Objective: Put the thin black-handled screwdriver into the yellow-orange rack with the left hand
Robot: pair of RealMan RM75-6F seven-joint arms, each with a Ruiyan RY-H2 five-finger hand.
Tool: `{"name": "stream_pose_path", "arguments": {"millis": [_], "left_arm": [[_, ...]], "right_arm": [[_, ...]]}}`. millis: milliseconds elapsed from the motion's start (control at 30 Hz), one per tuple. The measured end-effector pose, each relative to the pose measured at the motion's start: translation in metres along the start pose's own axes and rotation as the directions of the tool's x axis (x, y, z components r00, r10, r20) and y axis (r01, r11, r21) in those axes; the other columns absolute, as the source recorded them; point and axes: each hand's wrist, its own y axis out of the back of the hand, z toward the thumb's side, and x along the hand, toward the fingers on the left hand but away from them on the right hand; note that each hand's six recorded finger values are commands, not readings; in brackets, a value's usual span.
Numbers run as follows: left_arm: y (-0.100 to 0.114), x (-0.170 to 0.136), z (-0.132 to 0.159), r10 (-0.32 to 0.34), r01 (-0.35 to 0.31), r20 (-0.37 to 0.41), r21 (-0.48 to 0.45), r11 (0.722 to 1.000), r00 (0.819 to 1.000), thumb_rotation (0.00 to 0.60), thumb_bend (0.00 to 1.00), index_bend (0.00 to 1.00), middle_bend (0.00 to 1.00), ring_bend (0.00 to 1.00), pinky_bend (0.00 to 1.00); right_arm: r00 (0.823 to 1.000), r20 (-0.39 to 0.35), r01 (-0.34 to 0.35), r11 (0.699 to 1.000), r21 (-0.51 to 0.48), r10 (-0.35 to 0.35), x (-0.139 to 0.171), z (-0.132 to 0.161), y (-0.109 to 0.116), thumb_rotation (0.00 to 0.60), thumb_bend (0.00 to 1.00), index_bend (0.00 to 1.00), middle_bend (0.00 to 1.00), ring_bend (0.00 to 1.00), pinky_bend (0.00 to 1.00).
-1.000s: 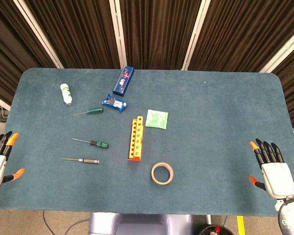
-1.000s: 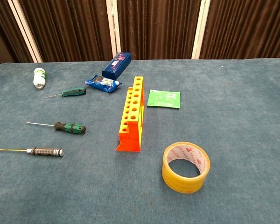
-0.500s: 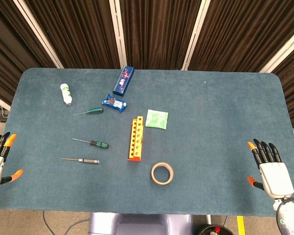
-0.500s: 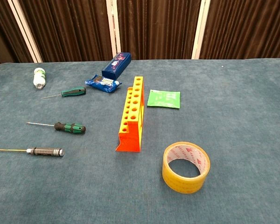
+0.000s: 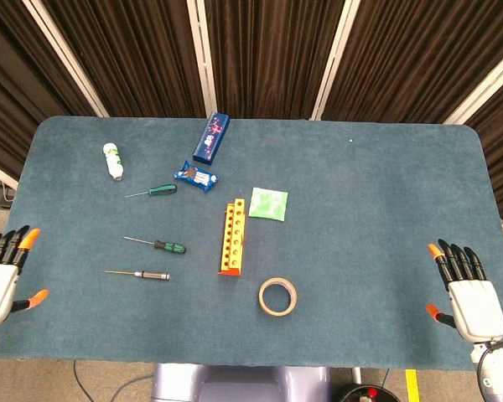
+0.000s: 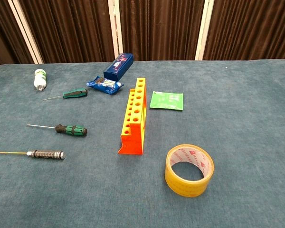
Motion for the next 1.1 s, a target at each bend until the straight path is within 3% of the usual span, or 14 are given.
{"name": "stream_pose_path", "arguments": {"millis": [167, 367, 700, 900, 1100], "left_arm": [[-0.006, 0.015, 0.021, -0.029, 0.029, 0.036, 0.02, 0.999, 0.999, 0.6, 0.09, 0.25, 0.0, 0.0, 0.0], [-0.02, 0.038, 0.055, -0.068, 0.067, 0.075, 0.018, 0.998, 0.995, 0.6, 0.15, 0.34, 0.0, 0.0, 0.0], [-0.055, 0.062, 0.11, -0.151, 0.148, 0.121, 0.029, 0.988, 0.981, 0.6, 0.21, 0.39, 0.0, 0.0, 0.0], [-0.074, 0.065, 0.133, -0.188, 0.184, 0.138, 0.038, 0.982, 0.972, 0.6, 0.29, 0.43, 0.0, 0.0, 0.0], [-0.089, 0.068, 0.146, -0.216, 0.213, 0.138, 0.039, 0.976, 0.967, 0.6, 0.31, 0.45, 0.0, 0.0, 0.0]], "right_arm": [[1.0, -0.009, -0.009, 1.0, -0.011, 0.009, 0.0, 0.002, -0.002, 0.6, 0.0, 0.0, 0.0, 0.0, 0.0], [1.0, -0.001, -0.013, 1.0, -0.029, 0.013, -0.001, 0.0, -0.003, 0.6, 0.0, 0.01, 0.0, 0.0, 0.0], [1.0, 0.007, -0.019, 0.998, -0.062, 0.02, -0.004, -0.002, -0.004, 0.6, 0.0, 0.01, 0.0, 0.0, 0.0], [1.0, 0.008, -0.016, 0.997, -0.078, 0.017, -0.003, -0.002, -0.002, 0.6, 0.0, 0.01, 0.0, 0.0, 0.0], [1.0, 0.009, -0.016, 0.996, -0.083, 0.017, -0.004, -0.002, -0.003, 0.6, 0.0, 0.01, 0.0, 0.0, 0.0]]}}
